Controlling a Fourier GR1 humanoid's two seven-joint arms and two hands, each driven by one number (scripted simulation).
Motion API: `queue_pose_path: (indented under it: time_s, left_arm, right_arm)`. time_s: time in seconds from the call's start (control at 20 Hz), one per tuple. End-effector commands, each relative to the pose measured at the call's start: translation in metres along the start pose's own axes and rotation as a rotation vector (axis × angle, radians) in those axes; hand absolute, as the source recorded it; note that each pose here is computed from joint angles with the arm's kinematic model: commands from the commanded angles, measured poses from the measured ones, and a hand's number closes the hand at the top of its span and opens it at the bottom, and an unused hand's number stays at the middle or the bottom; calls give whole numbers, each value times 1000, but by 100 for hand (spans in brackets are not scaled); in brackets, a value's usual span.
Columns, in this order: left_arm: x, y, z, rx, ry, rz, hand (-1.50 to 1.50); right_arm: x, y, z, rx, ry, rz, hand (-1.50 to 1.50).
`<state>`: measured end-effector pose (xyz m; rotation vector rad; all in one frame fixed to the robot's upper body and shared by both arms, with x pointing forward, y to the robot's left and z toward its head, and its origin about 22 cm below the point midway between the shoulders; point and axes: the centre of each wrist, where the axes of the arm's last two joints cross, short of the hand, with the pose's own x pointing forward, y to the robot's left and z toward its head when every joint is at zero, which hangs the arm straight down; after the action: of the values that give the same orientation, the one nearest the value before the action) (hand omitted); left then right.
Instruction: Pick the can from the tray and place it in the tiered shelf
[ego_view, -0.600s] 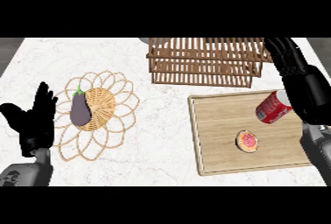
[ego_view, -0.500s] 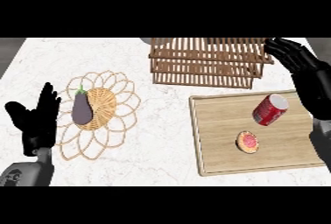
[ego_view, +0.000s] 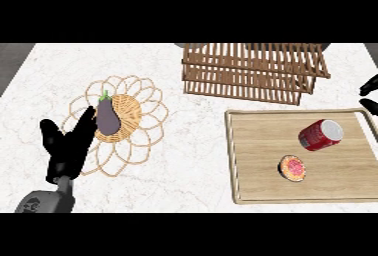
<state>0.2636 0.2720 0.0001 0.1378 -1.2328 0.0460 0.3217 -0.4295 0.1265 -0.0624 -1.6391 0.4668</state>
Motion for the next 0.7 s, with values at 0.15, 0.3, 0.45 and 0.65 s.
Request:
queue_pose_path:
  time_s: [0.15,0.3,0.45,0.65]
  left_arm:
    - [-19,-6,2,-94,82,11,0]
    - [-12,1,1,-109,77,-11,0]
    - [-14,6,-3,-82,85,-4,0]
    - [-20,8,-4,-90,96,-4,0]
  right_arm:
    - [-28,-44,24,207,11,-99,-150]
    - [2,-72,23,337,-15,-91,-150]
    - [16,-84,25,419,8,-68,-150]
    - [50,-84,3,522,36,24,-150]
